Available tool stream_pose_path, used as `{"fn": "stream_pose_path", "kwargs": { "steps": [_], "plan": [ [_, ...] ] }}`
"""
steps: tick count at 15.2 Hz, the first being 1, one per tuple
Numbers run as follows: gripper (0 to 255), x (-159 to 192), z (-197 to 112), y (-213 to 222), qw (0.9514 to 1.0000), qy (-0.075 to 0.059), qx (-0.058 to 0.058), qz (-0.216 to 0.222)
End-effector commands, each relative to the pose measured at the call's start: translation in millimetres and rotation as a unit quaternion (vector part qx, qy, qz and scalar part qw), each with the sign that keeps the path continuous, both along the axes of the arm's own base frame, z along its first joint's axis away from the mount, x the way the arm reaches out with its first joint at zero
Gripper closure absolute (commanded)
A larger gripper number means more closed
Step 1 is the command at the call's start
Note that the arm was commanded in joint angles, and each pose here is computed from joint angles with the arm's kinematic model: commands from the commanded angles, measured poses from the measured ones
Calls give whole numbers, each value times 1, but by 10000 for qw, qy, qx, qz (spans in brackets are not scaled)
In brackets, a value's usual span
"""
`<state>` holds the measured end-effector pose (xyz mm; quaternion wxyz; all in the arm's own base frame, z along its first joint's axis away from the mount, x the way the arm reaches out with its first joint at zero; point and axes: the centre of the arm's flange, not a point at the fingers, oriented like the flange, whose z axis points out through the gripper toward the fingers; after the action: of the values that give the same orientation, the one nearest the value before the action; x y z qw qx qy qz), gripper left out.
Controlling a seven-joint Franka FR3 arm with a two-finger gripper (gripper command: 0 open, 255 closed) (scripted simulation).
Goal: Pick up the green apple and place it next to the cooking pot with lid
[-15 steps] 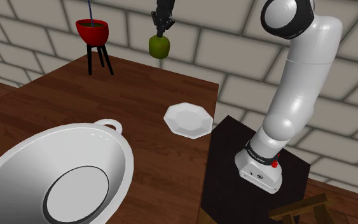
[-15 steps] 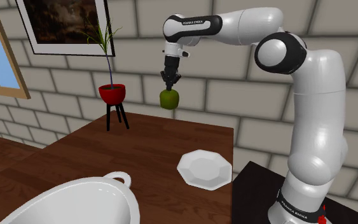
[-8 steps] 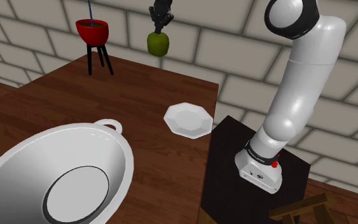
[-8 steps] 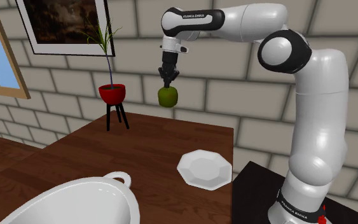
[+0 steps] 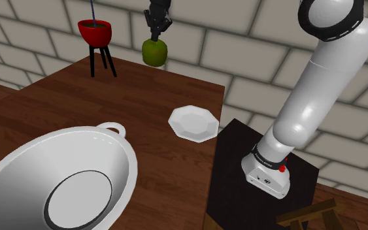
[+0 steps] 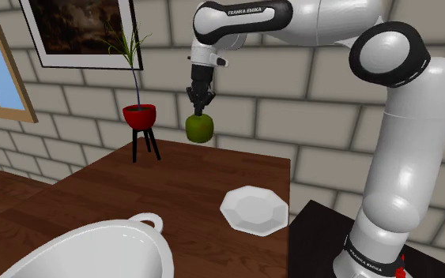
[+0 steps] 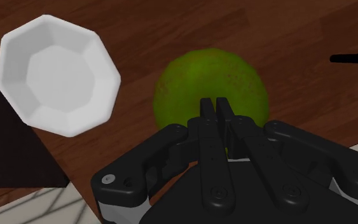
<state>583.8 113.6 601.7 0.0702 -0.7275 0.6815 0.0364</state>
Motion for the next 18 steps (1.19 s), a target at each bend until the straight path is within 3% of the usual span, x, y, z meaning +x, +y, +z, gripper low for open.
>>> {"fn": "stream_pose_path", "kwargs": {
  "steps": [1,11,18],
  "plan": [
    [255,-15,-1,23,10000,-2,-1,-7],
    [255,-86,-1,147,10000,-2,-1,-7],
    [255,-86,-38,147,10000,-2,-1,-7]
  ]
}}
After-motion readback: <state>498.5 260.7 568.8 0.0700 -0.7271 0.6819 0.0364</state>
